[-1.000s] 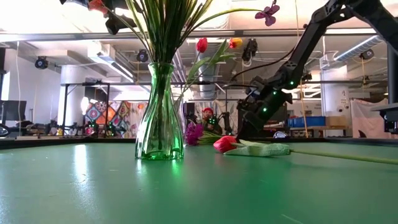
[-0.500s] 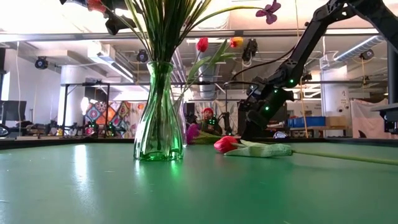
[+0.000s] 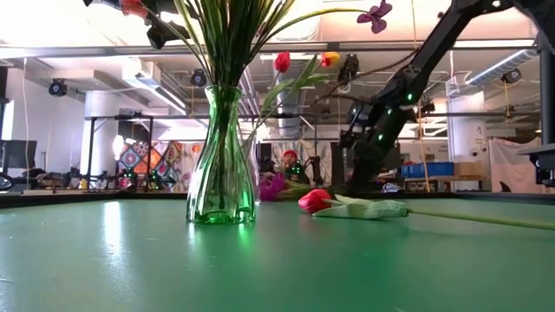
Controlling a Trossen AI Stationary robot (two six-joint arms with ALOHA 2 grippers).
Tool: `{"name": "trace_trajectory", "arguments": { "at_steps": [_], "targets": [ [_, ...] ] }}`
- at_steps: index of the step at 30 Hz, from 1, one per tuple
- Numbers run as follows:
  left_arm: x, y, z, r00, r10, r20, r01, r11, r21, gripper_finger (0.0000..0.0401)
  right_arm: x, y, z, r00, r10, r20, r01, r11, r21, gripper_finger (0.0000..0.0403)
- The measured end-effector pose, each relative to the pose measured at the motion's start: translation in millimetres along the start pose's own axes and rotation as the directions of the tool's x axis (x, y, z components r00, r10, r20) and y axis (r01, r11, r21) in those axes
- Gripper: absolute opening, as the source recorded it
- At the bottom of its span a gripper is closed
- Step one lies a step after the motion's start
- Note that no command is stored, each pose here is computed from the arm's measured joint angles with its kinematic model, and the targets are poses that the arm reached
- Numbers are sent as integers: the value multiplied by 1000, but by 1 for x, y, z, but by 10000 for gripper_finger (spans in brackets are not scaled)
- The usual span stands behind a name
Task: Sort flowers into vase by color
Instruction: Put the violet flowers into the green vase
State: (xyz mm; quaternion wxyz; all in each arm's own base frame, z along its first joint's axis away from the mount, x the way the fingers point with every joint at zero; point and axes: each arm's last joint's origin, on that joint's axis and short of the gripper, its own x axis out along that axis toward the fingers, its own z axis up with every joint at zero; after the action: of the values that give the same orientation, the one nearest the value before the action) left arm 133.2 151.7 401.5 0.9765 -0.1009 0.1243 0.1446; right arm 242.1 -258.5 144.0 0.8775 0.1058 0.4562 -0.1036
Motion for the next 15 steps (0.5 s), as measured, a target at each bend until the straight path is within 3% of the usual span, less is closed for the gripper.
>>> {"name": "trace_trajectory", "arguments": {
  "at_steps": [5, 11, 15],
  "targets": [
    [0, 0, 0, 1000, -1, -3, 1, 1000, -2, 255, -23, 20, 0, 998, -7, -62, 8, 1000, 26, 14],
    [0, 0, -2, 1000, -2, -15, 2, 1000, -11, 255, -53, 51, -5, 991, -100, -93, 108, 990, 94, 14],
    [0, 0, -2, 1000, -2, -16, 2, 1000, -11, 255, -72, 77, -12, 989, -90, -115, 105, 985, 134, 13]
  ]
}}
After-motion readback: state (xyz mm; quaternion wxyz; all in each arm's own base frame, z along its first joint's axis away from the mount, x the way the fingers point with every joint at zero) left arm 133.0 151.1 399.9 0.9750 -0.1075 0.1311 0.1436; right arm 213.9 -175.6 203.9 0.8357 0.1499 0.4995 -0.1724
